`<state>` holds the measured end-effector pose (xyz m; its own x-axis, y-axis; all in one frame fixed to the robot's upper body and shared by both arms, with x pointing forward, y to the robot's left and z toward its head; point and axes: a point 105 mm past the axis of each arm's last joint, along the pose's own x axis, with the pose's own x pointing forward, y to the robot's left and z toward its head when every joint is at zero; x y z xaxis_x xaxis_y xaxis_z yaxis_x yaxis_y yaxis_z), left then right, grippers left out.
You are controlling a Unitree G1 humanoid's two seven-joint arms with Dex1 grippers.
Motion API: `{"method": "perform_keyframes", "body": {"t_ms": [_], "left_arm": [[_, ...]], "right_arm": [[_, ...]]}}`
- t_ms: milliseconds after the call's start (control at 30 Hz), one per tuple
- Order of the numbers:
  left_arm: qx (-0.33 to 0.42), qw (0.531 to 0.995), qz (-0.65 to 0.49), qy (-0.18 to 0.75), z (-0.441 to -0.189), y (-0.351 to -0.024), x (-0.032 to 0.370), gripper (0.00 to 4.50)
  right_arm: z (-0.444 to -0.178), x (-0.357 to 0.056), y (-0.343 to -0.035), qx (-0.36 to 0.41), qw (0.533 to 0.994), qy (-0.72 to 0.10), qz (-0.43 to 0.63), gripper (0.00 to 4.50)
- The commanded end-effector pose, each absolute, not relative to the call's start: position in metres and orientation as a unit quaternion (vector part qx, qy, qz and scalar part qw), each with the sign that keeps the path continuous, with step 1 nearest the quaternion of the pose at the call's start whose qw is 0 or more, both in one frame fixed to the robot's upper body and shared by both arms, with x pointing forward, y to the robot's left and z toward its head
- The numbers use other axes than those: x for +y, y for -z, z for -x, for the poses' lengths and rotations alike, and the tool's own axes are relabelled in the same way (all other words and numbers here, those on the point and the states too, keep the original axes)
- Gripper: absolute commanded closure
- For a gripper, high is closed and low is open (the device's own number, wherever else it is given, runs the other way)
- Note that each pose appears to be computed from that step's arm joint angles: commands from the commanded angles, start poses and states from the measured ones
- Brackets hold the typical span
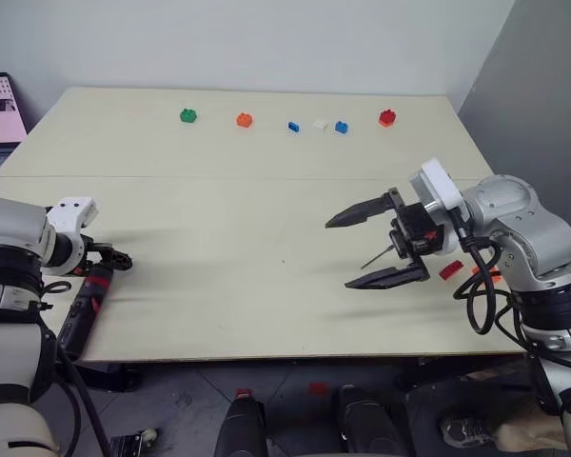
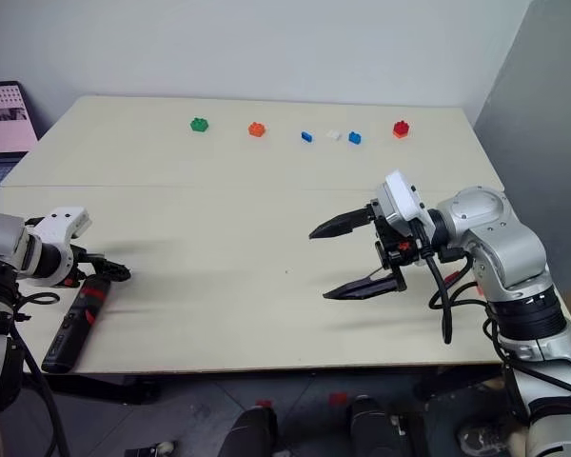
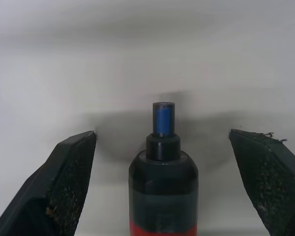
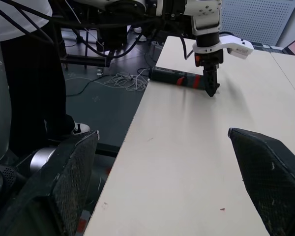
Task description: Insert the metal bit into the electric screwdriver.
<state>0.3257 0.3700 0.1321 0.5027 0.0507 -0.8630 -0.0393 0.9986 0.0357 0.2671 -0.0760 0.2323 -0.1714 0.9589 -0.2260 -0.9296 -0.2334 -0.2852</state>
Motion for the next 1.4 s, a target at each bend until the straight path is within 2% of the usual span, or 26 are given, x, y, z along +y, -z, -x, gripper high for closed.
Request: {"method": "perform_keyframes", "body": {"t_ms": [33,133,233,500,600,767,867,933,1067,1233,1267,1400], "left_arm": [[0.496,0.868,-0.008,-0.031,-0.322,-0.141,0.374,0.00],[0.503,0.864,-0.009,-0.033,-0.318,-0.140,0.375,0.00],[0.506,0.862,-0.012,-0.032,-0.316,-0.138,0.374,0.47],[0.511,0.859,-0.017,-0.032,-0.313,-0.133,0.371,2.34],[0.507,0.861,-0.020,-0.032,-0.315,-0.133,0.371,2.85],[0.481,0.875,-0.049,0.002,-0.326,-0.143,0.363,2.85],[0.440,0.893,-0.067,0.065,-0.340,-0.159,0.338,2.85],[0.392,0.910,-0.068,0.119,-0.351,-0.171,0.314,2.85],[0.285,0.922,-0.057,0.258,-0.365,-0.203,0.236,2.85],[0.160,0.910,-0.076,0.374,-0.361,-0.225,0.154,2.85],[0.115,0.904,-0.094,0.400,-0.359,-0.229,0.134,2.85],[-0.001,0.904,-0.069,0.422,-0.362,-0.243,0.097,2.85]], "right_arm": [[-0.264,-0.078,-0.240,-0.056,0.617,-0.759,0.199,0.06],[-0.264,-0.079,-0.240,-0.055,0.618,-0.758,0.201,0.06],[-0.265,-0.078,-0.239,-0.055,0.618,-0.758,0.202,0.00],[-0.266,-0.078,-0.238,-0.053,0.621,-0.755,0.205,0.00],[-0.266,-0.078,-0.238,-0.052,0.622,-0.754,0.206,0.00],[-0.266,-0.079,-0.237,-0.051,0.625,-0.750,0.210,0.00],[-0.266,-0.081,-0.237,-0.050,0.630,-0.745,0.212,0.00],[-0.266,-0.084,-0.239,-0.050,0.639,-0.738,0.213,0.00],[-0.270,-0.099,-0.246,-0.048,0.680,-0.701,0.209,0.00],[-0.268,-0.110,-0.261,-0.060,0.727,-0.661,0.175,0.00],[-0.268,-0.112,-0.261,-0.061,0.739,-0.649,0.172,0.00],[-0.271,-0.117,-0.260,-0.062,0.775,-0.605,0.173,0.00]]}}
